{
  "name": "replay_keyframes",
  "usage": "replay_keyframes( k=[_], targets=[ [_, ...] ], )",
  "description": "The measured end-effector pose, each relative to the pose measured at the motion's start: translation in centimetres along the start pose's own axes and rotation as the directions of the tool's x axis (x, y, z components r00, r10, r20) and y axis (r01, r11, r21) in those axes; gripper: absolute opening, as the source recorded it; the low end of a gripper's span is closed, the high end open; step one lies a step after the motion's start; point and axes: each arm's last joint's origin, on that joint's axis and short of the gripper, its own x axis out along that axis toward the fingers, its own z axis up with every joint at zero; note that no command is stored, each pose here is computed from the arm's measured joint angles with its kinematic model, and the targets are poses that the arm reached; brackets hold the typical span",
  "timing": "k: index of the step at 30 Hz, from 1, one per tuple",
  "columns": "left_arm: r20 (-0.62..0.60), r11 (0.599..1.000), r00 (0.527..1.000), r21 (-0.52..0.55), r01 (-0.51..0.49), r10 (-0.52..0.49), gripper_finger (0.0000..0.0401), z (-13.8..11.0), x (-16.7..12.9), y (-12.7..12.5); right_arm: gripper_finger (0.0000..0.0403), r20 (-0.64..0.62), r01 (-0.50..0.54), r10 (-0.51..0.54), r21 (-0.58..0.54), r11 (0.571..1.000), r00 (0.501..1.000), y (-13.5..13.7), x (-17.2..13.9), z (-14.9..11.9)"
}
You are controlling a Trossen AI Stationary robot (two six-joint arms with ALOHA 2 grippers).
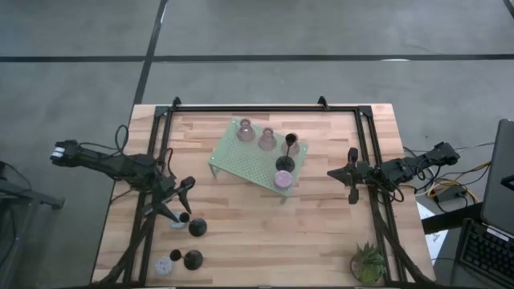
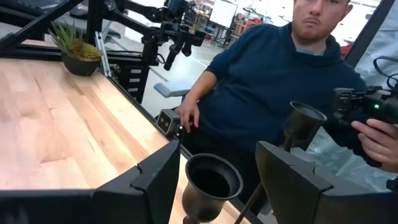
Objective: Pick & Place candle stick holders
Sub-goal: Put the top black candle holder on the shelf aligned with the other black candle holder
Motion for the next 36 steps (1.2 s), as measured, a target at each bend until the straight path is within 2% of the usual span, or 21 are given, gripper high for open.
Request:
replay_keyframes(
  k=[5,17,21,29,36],
  targets=[
    [-0.034,1.000,0.999,-0.010,-0.012,0.011,0.0214,-0.4,0.1,0.2,0.0008,0.000,0.000,0.000,0.000,1.000,1.000,0.0,0.0,0.0],
    [-0.109,0.998,0.994,0.064,-0.009,0.016,0.0213,-1.5,0.9,0.8,0.0008,0.000,0.000,0.000,0.000,1.000,1.000,0.0,0.0,0.0],
    [-0.139,0.999,0.990,0.041,-0.016,0.021,0.0213,-2.8,1.0,1.2,0.0008,0.000,0.000,0.000,0.000,1.000,1.000,0.0,0.0,0.0],
    [-0.104,1.000,0.994,0.001,-0.015,0.015,0.0213,-4.5,1.1,1.8,0.0008,0.000,0.000,0.000,0.000,1.000,1.000,0.0,0.0,0.0],
    [-0.070,0.994,0.997,-0.104,-0.045,0.038,0.0213,-4.3,1.1,1.8,0.0008,0.000,0.000,0.000,0.000,1.000,1.000,0.0,0.0,0.0]
  ],
)
